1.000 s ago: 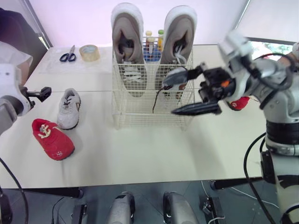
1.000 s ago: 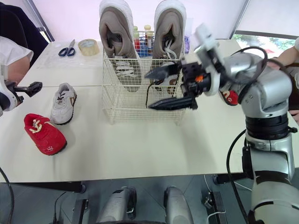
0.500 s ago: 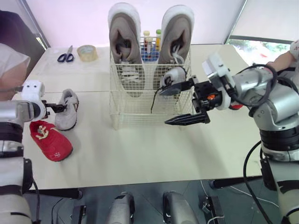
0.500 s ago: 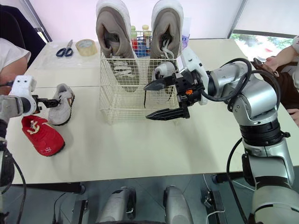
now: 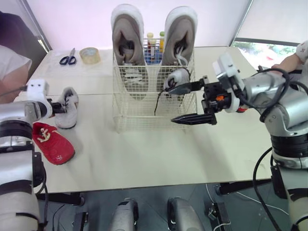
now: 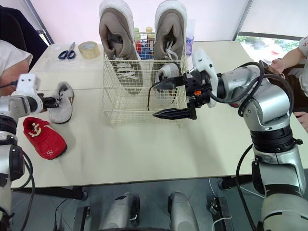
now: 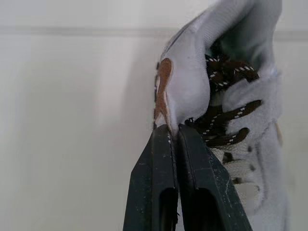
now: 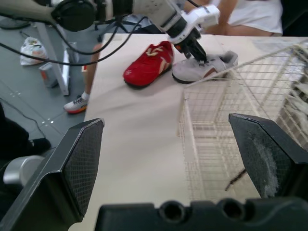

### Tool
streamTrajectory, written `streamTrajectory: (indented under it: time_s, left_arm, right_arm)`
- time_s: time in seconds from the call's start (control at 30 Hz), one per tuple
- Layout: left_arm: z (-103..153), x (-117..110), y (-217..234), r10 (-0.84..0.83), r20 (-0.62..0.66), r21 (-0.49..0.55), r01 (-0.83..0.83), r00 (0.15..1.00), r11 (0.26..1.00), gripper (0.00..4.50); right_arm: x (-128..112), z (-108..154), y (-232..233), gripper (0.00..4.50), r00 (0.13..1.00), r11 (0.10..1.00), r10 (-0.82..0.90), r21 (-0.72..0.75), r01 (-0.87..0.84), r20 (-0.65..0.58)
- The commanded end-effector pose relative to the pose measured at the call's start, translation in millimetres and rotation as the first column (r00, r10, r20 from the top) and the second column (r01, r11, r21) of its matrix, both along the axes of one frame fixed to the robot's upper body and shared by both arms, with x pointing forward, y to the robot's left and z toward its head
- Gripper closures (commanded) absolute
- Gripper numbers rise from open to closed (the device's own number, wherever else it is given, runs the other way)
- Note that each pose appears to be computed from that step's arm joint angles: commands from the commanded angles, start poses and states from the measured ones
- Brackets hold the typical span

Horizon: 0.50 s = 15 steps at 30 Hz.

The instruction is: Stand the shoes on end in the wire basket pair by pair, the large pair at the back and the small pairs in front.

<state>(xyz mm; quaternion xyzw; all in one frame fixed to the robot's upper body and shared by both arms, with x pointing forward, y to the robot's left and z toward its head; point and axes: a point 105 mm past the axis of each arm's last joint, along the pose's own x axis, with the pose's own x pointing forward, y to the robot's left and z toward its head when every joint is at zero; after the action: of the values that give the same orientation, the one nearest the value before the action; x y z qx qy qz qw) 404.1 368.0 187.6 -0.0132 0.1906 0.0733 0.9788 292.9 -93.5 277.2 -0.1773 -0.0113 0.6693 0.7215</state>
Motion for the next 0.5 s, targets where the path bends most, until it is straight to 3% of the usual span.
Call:
streamTrajectory:
  time_s: [0.03,0.17,0.27,0.37,0.5]
  left_arm:
    - [85.6,-3.5,6.5,0.022,0.383,0.080,-0.057,0.923,0.995,4.42]
    - [125.1,-27.6,-2.1,0.046,0.605,0.075,-0.115,0.795,0.991,4.42]
    - [166.5,-66.0,-28.2,0.014,0.810,-0.010,-0.010,0.587,1.000,4.42]
    - [183.1,-100.3,-63.4,-0.075,0.875,0.109,-0.044,0.478,0.993,4.42]
    - [189.9,-122.3,-111.4,-0.112,0.913,0.133,-0.027,0.392,0.991,4.42]
  right_arm:
    - [2.9,23.5,-5.9,0.00,0.997,0.999,-0.026,0.050,0.022,0.075]
    - [8.7,35.1,-11.7,0.00,0.996,0.994,-0.054,0.103,0.046,0.075]
    - [14.4,46.0,-21.4,0.00,0.993,0.984,-0.095,0.160,0.083,0.069]
    - [15.9,62.0,-35.5,0.00,0.991,0.960,-0.131,0.252,0.120,0.029]
    - [10.8,67.8,-47.3,0.00,0.989,0.945,-0.147,0.291,0.148,-0.027]
